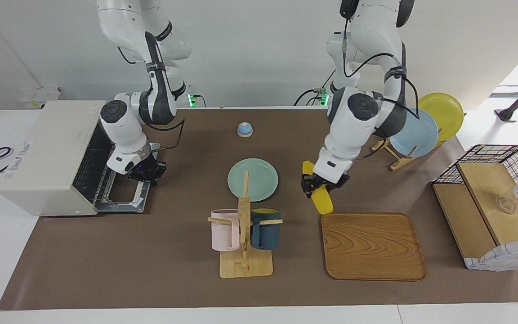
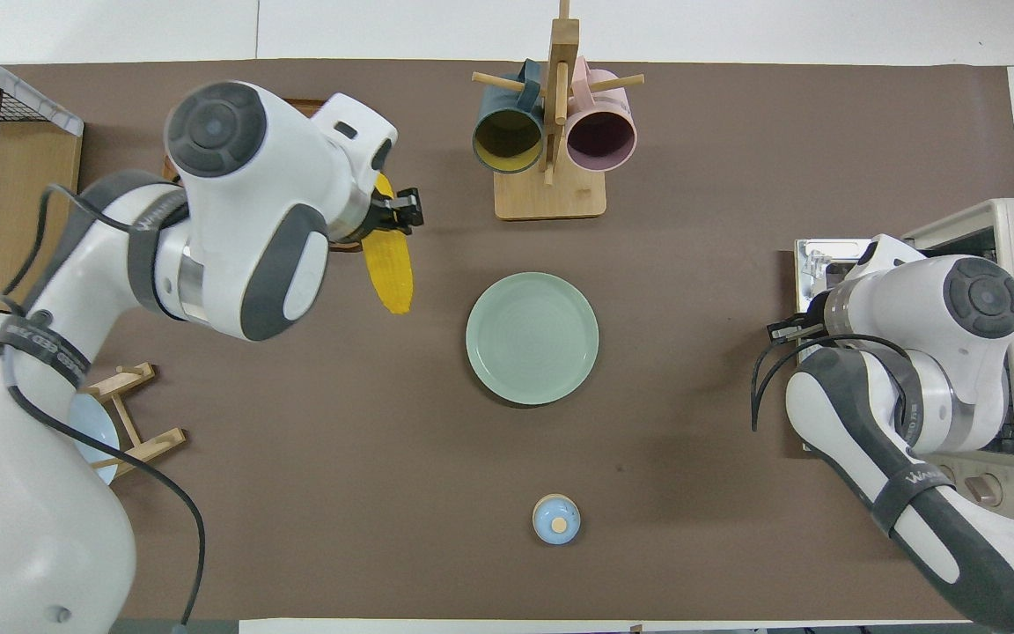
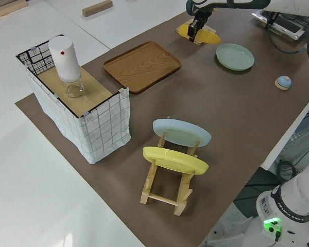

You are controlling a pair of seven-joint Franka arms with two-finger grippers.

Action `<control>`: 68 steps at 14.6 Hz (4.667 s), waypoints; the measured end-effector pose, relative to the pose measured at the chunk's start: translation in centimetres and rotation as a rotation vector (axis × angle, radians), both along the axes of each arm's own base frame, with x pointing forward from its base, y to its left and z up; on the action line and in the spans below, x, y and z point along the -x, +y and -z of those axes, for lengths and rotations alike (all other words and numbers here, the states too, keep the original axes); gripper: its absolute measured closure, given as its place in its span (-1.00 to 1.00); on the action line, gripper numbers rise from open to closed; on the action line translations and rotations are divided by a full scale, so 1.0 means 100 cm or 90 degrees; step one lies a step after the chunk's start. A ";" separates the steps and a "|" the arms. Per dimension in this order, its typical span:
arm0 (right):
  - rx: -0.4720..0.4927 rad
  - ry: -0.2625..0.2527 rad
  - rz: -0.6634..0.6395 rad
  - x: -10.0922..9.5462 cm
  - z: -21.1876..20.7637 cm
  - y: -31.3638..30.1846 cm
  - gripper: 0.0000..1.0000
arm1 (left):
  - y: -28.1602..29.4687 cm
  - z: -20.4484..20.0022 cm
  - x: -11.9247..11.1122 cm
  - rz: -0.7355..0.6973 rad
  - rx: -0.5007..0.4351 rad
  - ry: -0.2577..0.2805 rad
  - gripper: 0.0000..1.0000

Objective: Put corn in oven

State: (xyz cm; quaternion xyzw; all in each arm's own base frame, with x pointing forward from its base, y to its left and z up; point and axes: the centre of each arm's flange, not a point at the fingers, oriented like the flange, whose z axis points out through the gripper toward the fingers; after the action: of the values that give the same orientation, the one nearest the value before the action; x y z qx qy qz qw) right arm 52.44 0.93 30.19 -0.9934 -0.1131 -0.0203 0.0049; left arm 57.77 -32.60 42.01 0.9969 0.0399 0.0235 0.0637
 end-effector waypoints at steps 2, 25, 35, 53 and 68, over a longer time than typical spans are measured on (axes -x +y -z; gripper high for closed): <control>0.000 -0.001 0.012 0.000 0.000 0.013 0.98 | -0.043 0.013 0.039 0.021 0.008 -0.011 -0.14; -0.014 0.063 0.131 -0.027 -0.108 0.113 0.13 | -0.105 0.071 0.107 0.035 0.044 -0.061 -1.00; -0.029 0.023 0.199 0.009 -0.128 0.414 0.19 | 0.126 -0.094 0.000 -0.012 -0.006 -0.025 -1.00; -0.007 -0.042 0.153 0.025 0.000 0.446 0.89 | 0.235 -0.187 0.049 0.026 -0.091 0.015 -1.00; 0.271 0.028 0.087 -0.005 -0.061 0.392 0.94 | 0.239 -0.176 0.057 0.080 -0.096 0.063 -1.00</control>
State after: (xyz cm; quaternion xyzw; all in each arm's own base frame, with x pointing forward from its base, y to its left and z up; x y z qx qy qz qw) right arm 52.94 40.10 36.28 -0.9775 -0.0468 0.0253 -0.2040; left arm 52.10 -8.68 59.57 0.9993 -0.0213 -0.0269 -0.0125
